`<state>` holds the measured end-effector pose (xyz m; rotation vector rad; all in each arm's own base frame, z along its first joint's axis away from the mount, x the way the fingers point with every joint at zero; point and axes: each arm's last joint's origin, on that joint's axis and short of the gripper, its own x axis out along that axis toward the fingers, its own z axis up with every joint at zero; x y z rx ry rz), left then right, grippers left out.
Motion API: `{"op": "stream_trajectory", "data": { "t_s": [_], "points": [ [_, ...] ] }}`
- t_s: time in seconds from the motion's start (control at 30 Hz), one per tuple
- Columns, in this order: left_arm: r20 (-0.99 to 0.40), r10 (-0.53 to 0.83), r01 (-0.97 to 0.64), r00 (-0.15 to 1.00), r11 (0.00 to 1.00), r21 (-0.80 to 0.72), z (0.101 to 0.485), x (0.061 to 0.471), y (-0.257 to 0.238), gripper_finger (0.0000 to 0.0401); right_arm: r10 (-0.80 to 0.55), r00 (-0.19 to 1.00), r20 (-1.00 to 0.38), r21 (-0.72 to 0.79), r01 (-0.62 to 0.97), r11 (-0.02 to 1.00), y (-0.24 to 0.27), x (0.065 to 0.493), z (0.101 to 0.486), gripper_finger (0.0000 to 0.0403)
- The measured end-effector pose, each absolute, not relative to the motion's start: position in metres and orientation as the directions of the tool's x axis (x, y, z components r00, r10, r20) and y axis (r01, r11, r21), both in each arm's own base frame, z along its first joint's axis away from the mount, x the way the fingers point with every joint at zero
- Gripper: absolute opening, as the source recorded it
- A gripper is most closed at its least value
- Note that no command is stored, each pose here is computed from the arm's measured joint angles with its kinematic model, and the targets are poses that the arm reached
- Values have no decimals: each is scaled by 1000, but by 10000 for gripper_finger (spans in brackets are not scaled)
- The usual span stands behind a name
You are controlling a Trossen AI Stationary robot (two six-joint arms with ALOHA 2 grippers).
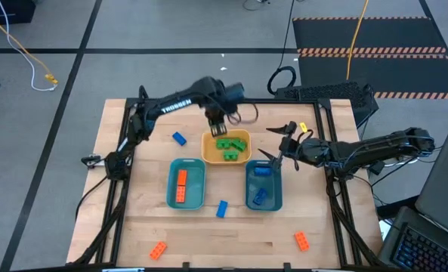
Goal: Sort & place blocks by color
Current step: Put the green game piece into the yellow bin
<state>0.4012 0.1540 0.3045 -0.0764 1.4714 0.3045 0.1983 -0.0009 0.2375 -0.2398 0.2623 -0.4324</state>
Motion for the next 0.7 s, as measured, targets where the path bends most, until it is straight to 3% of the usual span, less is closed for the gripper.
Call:
{"op": "stream_trajectory", "data": {
  "t_s": [0.3,0.7],
  "points": [
    [-991,130,-207,27,971,122,286,421,81,69,-441,872,-212,-213,399,892,-2,187,242,377],
    [-991,126,-156,-49,979,132,250,424,69,69,-384,891,-242,-176,349,921,10,185,239,377]
  ]
}}
